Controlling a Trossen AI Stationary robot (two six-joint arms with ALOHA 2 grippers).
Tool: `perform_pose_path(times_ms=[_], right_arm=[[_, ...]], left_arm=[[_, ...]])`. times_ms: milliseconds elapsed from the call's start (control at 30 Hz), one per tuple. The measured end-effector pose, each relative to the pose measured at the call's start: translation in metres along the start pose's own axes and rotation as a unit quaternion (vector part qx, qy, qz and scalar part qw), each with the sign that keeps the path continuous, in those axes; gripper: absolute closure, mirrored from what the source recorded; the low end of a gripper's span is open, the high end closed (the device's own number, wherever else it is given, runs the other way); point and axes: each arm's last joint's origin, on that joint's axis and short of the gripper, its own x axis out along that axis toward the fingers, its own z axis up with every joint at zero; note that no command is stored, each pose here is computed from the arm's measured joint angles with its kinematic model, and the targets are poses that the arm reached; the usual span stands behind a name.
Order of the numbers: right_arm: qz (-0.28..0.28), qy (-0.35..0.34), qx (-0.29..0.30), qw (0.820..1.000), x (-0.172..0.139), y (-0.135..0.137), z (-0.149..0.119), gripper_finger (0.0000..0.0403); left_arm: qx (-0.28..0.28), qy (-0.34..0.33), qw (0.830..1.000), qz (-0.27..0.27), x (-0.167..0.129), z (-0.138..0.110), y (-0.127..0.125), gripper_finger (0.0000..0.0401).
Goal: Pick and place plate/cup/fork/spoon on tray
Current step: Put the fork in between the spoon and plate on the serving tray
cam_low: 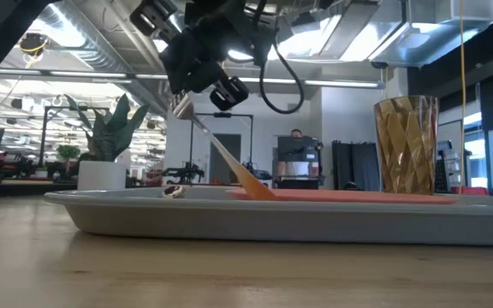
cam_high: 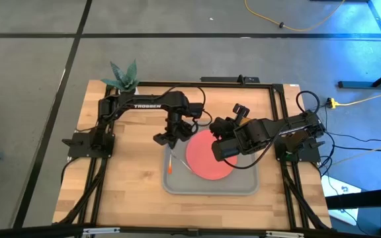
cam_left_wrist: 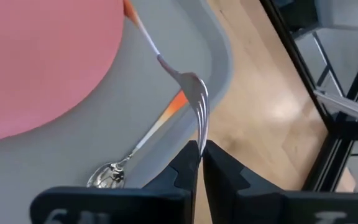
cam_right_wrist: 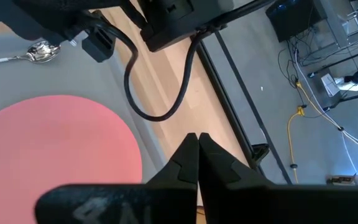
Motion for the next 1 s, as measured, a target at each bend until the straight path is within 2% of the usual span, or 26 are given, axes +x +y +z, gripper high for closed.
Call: perform_pose_path(times_ms=[200, 467, 700, 900, 1000], right_arm=[[0.001, 0.000, 0.001, 1.000, 0.000, 0.000, 0.000, 0.0402], [0.001, 0.001, 0.001, 1.000, 0.000, 0.000, 0.000, 0.0402], [0.001, 0.000, 0.001, 1.000, 0.000, 0.000, 0.000, 0.0402], [0.001, 0.001, 0.001, 1.000, 0.000, 0.000, 0.000, 0.0396], [0.001, 0.001, 0.002, 1.000, 0.000, 0.000, 0.000, 0.0396]], left_arm=[[-0.015, 0.029, 0.999, 0.013, 0.000, -0.002, 0.000, 0.0387], [-0.015, 0.029, 0.999, 0.014, 0.001, -0.003, 0.001, 0.0395], [-0.050, 0.052, 0.997, -0.002, 0.024, -0.018, 0.007, 0.0373], [-0.060, 0.107, 0.992, 0.029, 0.032, -0.027, 0.011, 0.0372], [-0.058, 0.112, 0.991, 0.040, 0.029, -0.025, 0.012, 0.0373]])
